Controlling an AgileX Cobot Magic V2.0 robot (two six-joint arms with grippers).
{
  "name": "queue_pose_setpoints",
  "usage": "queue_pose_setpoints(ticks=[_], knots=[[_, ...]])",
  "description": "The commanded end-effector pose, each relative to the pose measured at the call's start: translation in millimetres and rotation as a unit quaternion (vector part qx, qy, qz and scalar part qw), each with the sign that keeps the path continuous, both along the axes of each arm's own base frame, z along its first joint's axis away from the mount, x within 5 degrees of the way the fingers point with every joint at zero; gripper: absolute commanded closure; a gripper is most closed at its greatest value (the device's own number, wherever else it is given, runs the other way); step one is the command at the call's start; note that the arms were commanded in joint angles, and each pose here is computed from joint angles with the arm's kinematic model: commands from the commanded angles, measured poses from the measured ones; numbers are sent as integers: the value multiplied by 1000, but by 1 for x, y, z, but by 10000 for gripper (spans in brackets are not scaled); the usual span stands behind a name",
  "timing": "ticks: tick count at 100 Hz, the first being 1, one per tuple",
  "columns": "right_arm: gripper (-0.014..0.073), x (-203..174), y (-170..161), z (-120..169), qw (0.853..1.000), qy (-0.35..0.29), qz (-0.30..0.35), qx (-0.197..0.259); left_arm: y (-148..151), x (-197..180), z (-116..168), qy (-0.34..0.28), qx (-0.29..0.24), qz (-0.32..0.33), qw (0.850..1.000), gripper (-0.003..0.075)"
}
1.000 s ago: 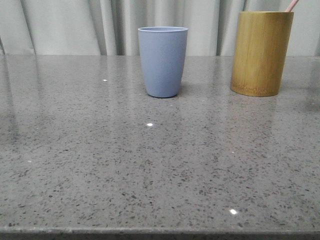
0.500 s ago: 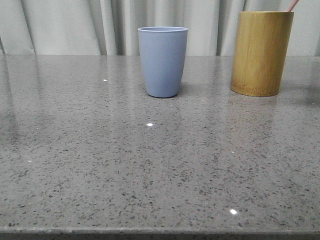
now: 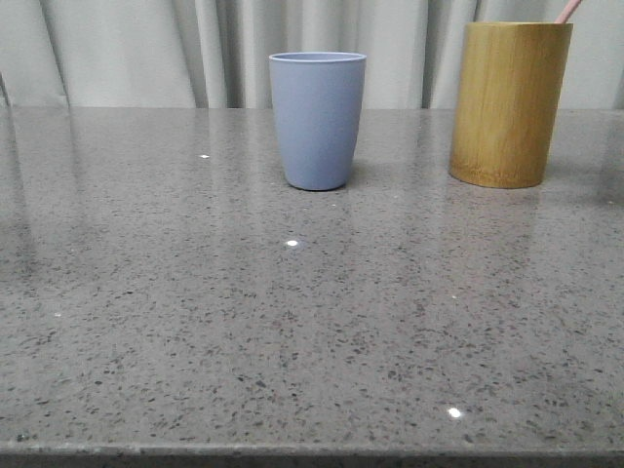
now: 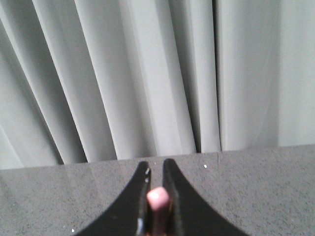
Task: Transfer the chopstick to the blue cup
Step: 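Move the right gripper over the bamboo cup and grasp the pink chopstick, then pull the pink chopstick up and carry it over the blue cup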
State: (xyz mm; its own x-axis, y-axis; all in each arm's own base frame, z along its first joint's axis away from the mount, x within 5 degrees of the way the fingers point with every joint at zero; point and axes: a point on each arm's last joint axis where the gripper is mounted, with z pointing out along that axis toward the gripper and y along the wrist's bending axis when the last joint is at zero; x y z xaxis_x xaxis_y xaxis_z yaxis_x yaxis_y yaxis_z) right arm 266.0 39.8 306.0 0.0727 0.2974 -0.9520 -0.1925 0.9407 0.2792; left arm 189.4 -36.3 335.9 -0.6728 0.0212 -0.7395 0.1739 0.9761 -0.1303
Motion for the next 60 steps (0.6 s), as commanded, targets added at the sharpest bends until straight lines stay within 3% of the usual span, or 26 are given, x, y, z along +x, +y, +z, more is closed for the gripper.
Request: queue_pose_setpoints(ticks=[1,14,29,60], knots=[[608,-4,2,24,997,-78,8,3,0,2,16,-49,-20,11,999,227],[655,-4,4,31,996,-92,17,-8,0,2,16,-49,-20,11,999,227],[654,-4,5,48,993,-113,21,-17,0,2,16,-49,-20,11,999,227],[654,-31,1,125,989,-123,9,-77,0,2,16,-49,-20,11,999,227]])
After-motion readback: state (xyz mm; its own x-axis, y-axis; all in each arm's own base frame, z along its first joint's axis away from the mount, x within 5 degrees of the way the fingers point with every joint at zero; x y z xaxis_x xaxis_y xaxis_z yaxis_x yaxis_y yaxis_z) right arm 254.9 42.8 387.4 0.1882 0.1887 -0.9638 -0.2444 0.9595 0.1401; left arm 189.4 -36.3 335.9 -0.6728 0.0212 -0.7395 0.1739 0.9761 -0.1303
